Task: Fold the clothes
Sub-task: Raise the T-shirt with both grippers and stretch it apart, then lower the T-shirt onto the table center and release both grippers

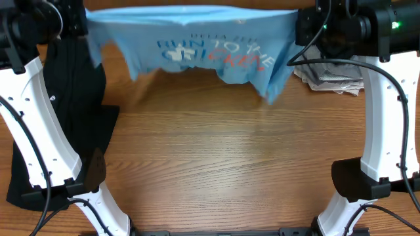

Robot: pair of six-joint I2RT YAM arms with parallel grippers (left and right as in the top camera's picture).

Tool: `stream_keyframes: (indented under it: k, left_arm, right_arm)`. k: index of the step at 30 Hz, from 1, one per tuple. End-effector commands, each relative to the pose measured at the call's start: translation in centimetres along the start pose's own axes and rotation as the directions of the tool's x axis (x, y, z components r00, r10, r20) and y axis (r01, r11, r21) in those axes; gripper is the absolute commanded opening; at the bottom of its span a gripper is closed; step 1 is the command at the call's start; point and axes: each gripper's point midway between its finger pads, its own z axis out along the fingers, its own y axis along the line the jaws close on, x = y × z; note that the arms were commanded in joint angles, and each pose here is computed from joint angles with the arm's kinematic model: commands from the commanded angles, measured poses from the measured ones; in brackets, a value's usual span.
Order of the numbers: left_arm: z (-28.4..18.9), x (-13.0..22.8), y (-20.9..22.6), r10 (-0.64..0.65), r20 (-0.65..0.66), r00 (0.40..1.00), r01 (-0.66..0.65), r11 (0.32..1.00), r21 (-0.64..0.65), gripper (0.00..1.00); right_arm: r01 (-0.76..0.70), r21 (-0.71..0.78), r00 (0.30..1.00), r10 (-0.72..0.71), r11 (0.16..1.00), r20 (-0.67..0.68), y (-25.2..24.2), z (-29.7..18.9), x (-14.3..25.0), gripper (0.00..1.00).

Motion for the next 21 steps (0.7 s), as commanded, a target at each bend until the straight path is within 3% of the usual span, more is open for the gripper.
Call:
stream_keyframes:
  k: [1, 7, 11, 21]
  left_arm:
    - [-0.7, 1.8, 4.3, -0.006, -0.072, 0.997, -0.007, 0.986, -0.169, 0.04]
    - [-2.5, 2.0, 3.0, -0.013, -0.050, 0.999, 0.006, 0.992, -0.126, 0.04]
    - [-4.9, 3.3, 3.0, -0.013, -0.061, 0.998, 0.002, 0.986, -0.168, 0.04]
    - [-6.7, 12.1, 3.0, -0.075, -0.272, 0.959, 0.016, 0.977, -0.212, 0.04]
  right_arm:
    - [-0.100, 0.079, 0.995, 0.100, 0.992, 0.006, -2.1, -2.4, 0.9, 0.04]
    - [-0.124, -0.011, 0.992, 0.124, 0.992, 0.016, -0.2, -6.0, 2.5, 0.04]
    - [-0.158, -0.025, 0.987, 0.158, 0.987, 0.019, 0.2, -8.5, 4.7, 0.04]
    - [-0.264, 0.021, 0.953, 0.264, 0.964, -0.149, -0.3, -9.6, 16.1, 0.04]
